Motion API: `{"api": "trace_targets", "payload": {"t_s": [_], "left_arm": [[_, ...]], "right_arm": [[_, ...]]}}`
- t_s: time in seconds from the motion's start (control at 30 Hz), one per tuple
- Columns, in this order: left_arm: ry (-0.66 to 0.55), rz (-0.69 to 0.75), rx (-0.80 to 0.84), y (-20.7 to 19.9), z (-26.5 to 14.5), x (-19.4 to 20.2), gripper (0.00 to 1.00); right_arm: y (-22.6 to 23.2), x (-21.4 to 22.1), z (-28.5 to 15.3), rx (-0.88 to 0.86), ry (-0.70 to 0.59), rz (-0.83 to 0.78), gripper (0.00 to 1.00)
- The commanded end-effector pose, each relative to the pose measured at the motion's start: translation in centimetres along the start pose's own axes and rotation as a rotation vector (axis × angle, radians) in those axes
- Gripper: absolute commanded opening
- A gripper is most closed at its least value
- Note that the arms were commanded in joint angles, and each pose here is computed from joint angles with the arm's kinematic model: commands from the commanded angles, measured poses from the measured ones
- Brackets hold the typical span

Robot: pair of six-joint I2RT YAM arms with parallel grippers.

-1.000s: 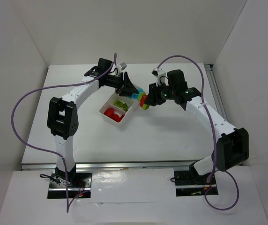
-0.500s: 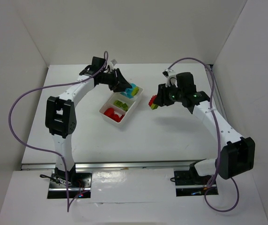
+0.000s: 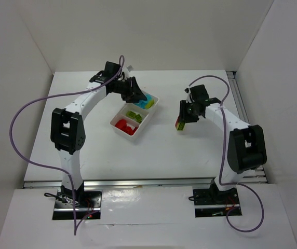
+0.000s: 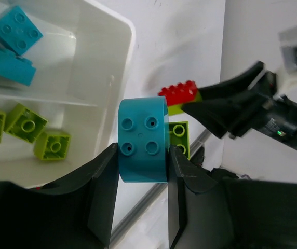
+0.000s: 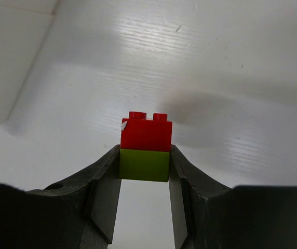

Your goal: Sort the legos into containers by color

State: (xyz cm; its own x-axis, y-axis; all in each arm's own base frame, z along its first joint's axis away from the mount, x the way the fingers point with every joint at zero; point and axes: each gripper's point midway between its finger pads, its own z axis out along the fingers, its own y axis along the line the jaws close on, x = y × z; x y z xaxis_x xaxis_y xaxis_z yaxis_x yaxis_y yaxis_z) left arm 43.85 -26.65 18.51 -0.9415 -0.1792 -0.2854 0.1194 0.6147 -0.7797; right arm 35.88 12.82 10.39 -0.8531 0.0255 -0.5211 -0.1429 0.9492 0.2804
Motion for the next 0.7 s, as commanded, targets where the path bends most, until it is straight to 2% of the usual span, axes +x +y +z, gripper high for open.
{"api": "trace_targets", "payload": {"t_s": [0.0, 0.1, 0.13, 0.27, 0.33, 0.47, 0.53, 0.67], "left_arm": [[-0.042, 0.129, 0.009, -3.5, -3.1, 0.3, 0.0], [-0.028, 0.137, 0.0, -3.2, -3.2, 0.6, 0.0], [-0.028, 0.146, 0.0, -3.1, -3.2, 0.6, 0.0], [-0.02, 0.173, 0.011, -4.5, -3.3, 0.9, 0.0], [-0.004, 0.18, 0.023, -4.9, -3.5, 1.0, 0.0], [0.012, 0.182, 0.029, -5.1, -3.5, 1.2, 0.0], [0.012, 0.182, 0.029, -5.1, -3.5, 1.2, 0.0], [0.0, 0.212, 0.036, -5.6, -4.0, 1.0, 0.0]], "right_arm": [[-0.2, 0.4, 0.6, 0.032, 0.031, 0.032, 0.4], [0.4, -0.2, 0.4, 0.06, 0.021, 0.016, 0.75], [0.8, -0.9, -0.1, 0.06, -0.004, 0.003, 0.78], [4.8, -4.4, -3.7, -0.024, -0.165, -0.093, 0.77], [8.6, -6.4, -5.5, -0.168, -0.272, -0.18, 0.74], [13.8, -6.3, -7.0, -0.355, -0.303, -0.291, 0.75], [15.0, -6.1, -6.4, -0.382, -0.285, -0.334, 0.79], [17.4, -5.5, -5.8, -0.437, -0.247, -0.391, 0.78]]}}
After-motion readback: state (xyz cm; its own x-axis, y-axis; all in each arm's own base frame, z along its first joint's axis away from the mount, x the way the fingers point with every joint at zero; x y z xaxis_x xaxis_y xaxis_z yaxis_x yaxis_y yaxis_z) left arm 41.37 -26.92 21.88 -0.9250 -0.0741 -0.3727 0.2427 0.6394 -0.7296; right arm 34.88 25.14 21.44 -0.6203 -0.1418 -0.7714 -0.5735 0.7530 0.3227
